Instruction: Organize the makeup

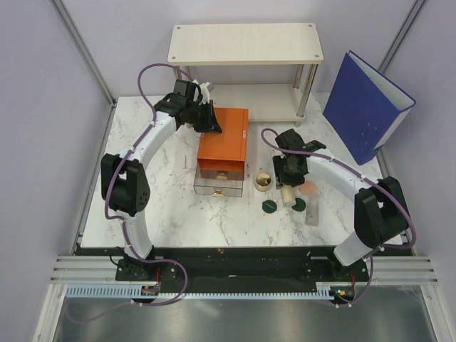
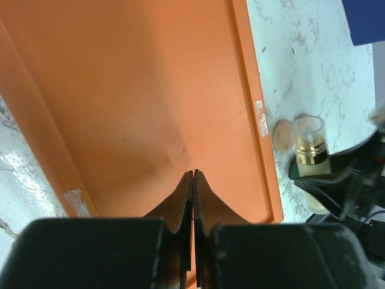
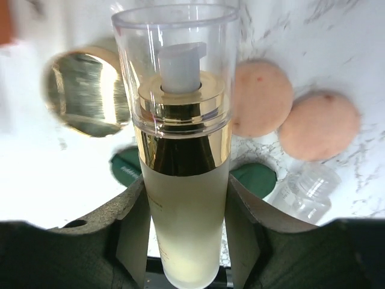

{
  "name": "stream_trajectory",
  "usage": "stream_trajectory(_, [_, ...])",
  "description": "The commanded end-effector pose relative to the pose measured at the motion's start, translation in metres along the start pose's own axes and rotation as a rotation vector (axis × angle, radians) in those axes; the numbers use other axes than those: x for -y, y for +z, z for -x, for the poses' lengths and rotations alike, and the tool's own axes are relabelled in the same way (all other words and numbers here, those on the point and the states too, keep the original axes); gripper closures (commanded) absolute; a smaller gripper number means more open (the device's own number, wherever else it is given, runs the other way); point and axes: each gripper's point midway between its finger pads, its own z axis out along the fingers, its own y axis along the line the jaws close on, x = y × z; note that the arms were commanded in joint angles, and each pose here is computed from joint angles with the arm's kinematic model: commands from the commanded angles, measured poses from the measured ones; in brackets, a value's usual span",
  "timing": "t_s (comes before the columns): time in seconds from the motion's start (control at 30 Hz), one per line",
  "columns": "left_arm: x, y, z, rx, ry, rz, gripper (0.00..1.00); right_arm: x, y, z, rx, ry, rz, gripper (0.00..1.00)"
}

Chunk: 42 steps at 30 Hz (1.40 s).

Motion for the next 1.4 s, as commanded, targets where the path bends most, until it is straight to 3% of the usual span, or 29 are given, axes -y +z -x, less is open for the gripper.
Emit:
stream_trajectory(0.0, [0.003,-0.003,0.003,0.008,0.046,-0.017,0.98,-0.016,-0.065,0.05,0.192,-0.043,0.066,1.0])
stream_trajectory(0.33, [-0.002,0.0,-0.007,-0.017,0.039,-0.01,0.98,-0.057,-0.131,0.101,0.419,-0.255,0.117,1.0])
stream_trajectory(0.67, [-0.008,0.003,-0.013,-0.04,0.03,0.01,0.98,-0.149,-0.17,0.132,0.565,-0.389,0.308,1.0])
stream_trajectory(0.97, [-0.015,0.004,-0.018,-0.057,0.019,0.041,0.98,-0.212,-0.154,0.132,0.592,-0.454,0.393,1.0])
stream_trajectory(1.37, [-0.031,0.003,-0.022,-0.076,-0.02,0.089,0.98,-0.231,-0.122,0.116,0.588,-0.508,0.362,1.0])
